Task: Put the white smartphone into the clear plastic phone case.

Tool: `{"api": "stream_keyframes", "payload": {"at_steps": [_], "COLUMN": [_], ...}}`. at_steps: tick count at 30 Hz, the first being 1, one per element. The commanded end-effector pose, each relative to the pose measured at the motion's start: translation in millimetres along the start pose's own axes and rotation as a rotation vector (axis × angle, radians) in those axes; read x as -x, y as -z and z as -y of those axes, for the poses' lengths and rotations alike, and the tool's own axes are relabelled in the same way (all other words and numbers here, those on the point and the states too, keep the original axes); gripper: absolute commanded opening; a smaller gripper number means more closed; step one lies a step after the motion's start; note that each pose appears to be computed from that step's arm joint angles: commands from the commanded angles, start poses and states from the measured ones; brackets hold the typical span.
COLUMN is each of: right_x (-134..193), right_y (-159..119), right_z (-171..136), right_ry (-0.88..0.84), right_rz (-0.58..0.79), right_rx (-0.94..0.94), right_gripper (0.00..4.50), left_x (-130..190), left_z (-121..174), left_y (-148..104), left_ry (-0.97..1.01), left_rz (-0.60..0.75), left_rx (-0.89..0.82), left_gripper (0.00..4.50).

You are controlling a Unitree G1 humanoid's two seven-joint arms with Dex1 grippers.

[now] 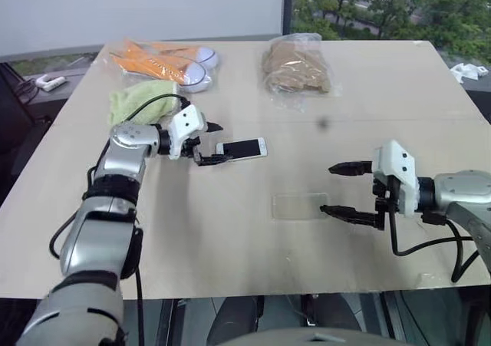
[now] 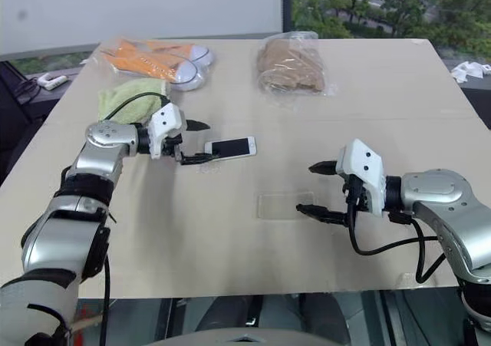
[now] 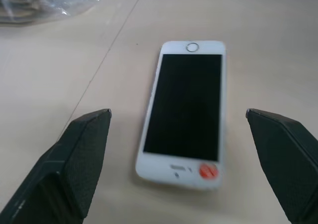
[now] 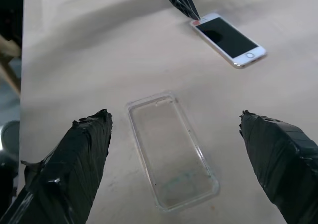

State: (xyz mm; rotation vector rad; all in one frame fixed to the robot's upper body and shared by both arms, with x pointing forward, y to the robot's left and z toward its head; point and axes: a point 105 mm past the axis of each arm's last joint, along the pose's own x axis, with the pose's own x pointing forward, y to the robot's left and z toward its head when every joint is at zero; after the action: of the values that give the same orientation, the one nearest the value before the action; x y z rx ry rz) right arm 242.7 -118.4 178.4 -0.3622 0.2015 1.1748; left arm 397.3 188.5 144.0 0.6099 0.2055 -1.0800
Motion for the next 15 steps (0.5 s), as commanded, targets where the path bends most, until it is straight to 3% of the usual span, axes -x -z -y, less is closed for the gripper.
{"api": "stream_keyframes", "payload": {"at_steps": [1, 6, 10, 15], "right_x": [9, 16, 19, 21], "right_y": [-13, -9, -8, -3], "right_z": [-1, 1, -2, -2], "right_ry": [0.05, 0.098, 0.106, 0.128], "right_rz": [0.016, -0.016, -0.022, -0.045], "right_rx": [0.039, 0.022, 0.007, -0.013], "right_gripper": [4.42, 4.42, 4.42, 4.42], "left_x": [-6, -19, -28, -35], "left_z": [1, 8, 3, 15], "left_y": [3, 12, 12, 21], "left_ry": [0.057, 0.124, 0.069, 0.137], "left_rz": [-0.074, -0.19, -0.212, -0.244], "left_rx": [-0.043, -0.042, -0.017, 0.081], "left_gripper": [4.5, 4.5, 4.5, 4.5]}}
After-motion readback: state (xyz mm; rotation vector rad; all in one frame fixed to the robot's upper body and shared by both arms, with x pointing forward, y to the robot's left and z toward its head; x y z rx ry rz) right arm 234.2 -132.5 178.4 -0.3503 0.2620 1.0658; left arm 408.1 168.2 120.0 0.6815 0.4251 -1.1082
